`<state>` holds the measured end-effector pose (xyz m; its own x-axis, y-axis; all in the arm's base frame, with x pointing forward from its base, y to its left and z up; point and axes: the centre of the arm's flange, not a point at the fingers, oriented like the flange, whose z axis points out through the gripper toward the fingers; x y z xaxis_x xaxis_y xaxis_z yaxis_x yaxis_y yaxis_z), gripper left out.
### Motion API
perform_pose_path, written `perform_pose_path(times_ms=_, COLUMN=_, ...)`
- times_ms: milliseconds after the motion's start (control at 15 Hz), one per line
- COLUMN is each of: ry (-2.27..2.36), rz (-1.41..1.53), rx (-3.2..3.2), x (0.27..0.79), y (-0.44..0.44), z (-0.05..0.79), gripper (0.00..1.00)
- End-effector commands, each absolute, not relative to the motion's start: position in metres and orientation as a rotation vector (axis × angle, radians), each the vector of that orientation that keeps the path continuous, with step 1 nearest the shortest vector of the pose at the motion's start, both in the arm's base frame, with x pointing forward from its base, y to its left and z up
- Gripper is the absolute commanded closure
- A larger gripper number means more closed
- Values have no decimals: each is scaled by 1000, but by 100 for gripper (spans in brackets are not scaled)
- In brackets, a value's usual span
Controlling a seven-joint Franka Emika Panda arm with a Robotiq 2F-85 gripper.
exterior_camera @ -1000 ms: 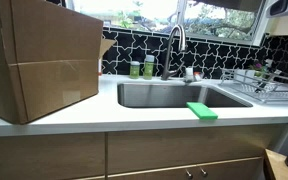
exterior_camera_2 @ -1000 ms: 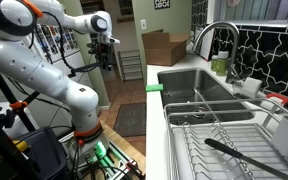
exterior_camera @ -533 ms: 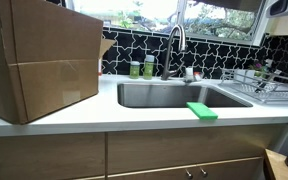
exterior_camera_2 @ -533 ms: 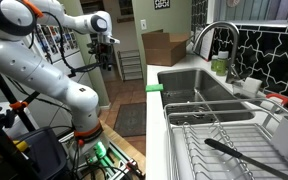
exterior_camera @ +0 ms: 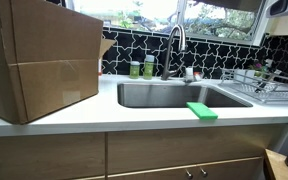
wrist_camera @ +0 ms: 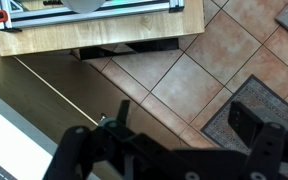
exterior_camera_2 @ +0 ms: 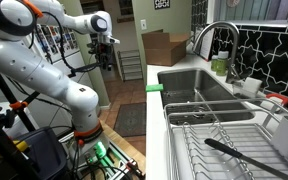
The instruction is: Use the green sponge to wipe the faucet head
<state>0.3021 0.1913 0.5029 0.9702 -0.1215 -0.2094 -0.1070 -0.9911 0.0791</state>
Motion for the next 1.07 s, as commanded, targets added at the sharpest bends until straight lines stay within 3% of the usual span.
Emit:
perform_pose_path(times_ms=0, ry=-278, rz=-359, rx=3059, x=312, y=165, z=500, gripper=0)
perform_pose_path(times_ms=467, ry=-782, rz=-221, rx=3163, x=325, y=3, z=502, gripper=0)
perform_pose_path(times_ms=533, ry=-664, rz=-295, rx=3155, x=332, y=45, z=510, gripper=0)
perform_pose_path(times_ms=1000, ry=-659, rz=-294, rx=3156, x=335, y=41, z=509, gripper=0)
